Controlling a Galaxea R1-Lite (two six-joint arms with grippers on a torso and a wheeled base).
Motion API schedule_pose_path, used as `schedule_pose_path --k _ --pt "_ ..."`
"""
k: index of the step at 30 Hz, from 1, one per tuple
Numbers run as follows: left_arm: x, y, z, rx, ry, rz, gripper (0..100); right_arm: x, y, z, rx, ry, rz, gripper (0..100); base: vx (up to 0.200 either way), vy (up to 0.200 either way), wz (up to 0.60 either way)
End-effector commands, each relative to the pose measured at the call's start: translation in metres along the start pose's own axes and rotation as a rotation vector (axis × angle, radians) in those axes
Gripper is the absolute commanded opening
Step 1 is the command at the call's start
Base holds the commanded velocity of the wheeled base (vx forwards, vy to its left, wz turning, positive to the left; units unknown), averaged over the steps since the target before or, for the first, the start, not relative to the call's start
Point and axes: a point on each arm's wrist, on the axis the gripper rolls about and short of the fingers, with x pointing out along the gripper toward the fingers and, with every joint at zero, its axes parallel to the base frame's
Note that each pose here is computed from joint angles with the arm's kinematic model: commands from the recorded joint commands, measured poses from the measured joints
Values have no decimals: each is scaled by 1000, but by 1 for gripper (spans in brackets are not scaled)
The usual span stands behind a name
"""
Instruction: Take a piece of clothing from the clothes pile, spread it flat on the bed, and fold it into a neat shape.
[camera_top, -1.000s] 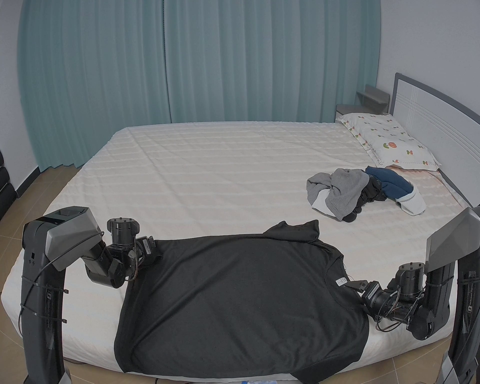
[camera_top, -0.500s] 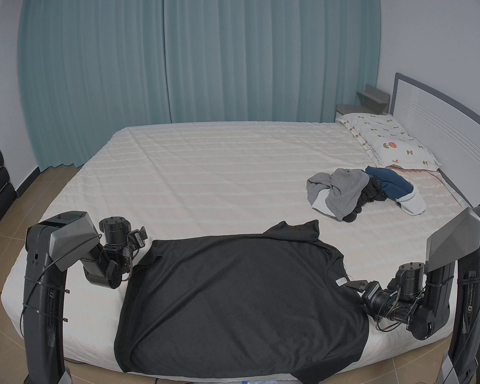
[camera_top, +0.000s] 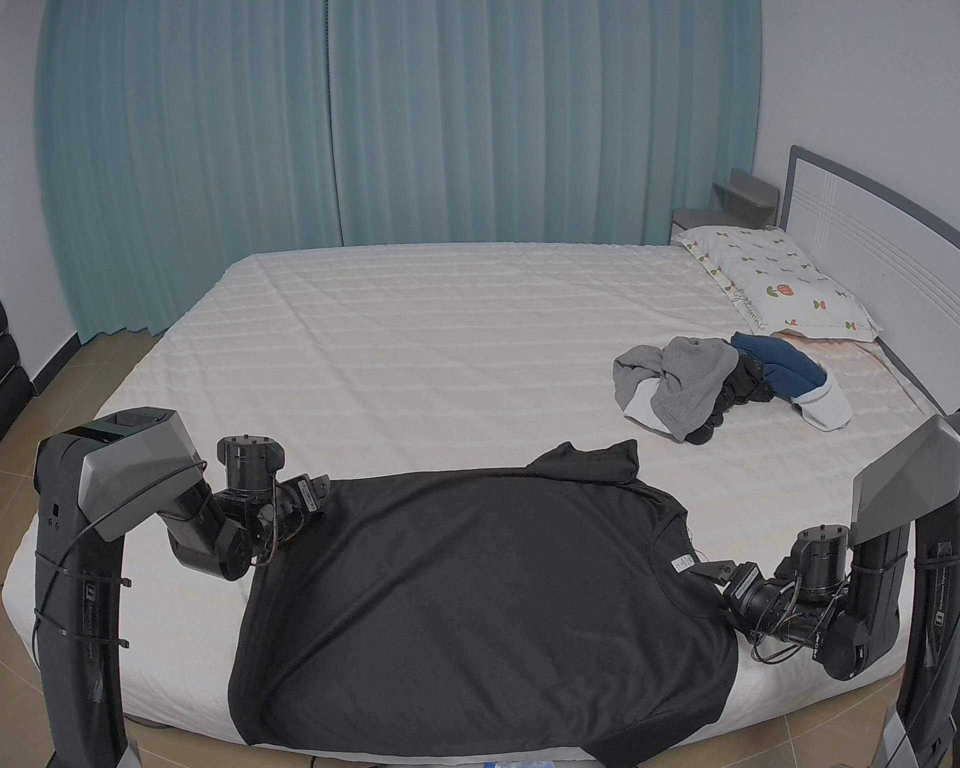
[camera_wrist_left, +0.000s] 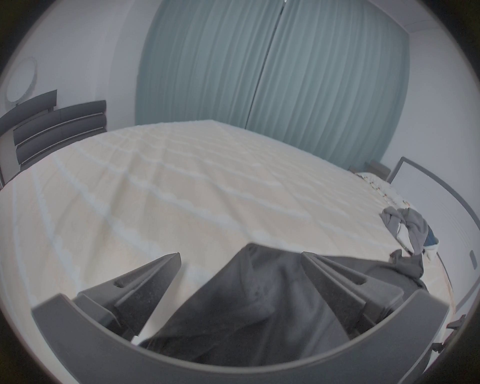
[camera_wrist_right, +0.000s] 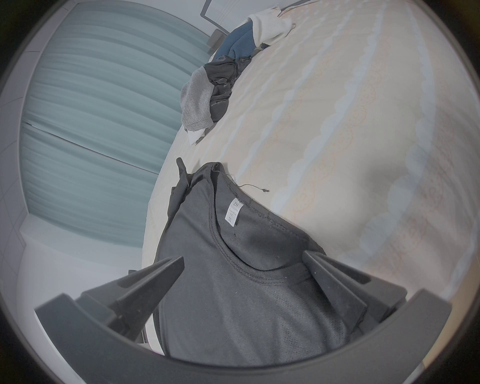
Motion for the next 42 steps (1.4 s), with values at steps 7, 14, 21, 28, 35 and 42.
schedule_pose_path --k 7,14,21,28,35,42 --pt "-8 -1 -4 42 102 18 100 0 1 0 -3 -4 10 100 0 0 0" --pt "-8 2 -10 120 149 38 100 0 1 0 -3 -4 8 100 0 0 0" --pt "-2 10 -14 188 144 98 100 1 1 0 -2 -2 7 100 0 0 0" --pt "5 23 -9 186 127 142 100 1 1 -1 -7 2 6 100 0 0 0" --pt "19 43 4 184 69 225 100 1 1 -1 -7 2 6 100 0 0 0" --pt "35 57 20 136 -25 257 100 1 1 -1 -7 2 6 100 0 0 0"
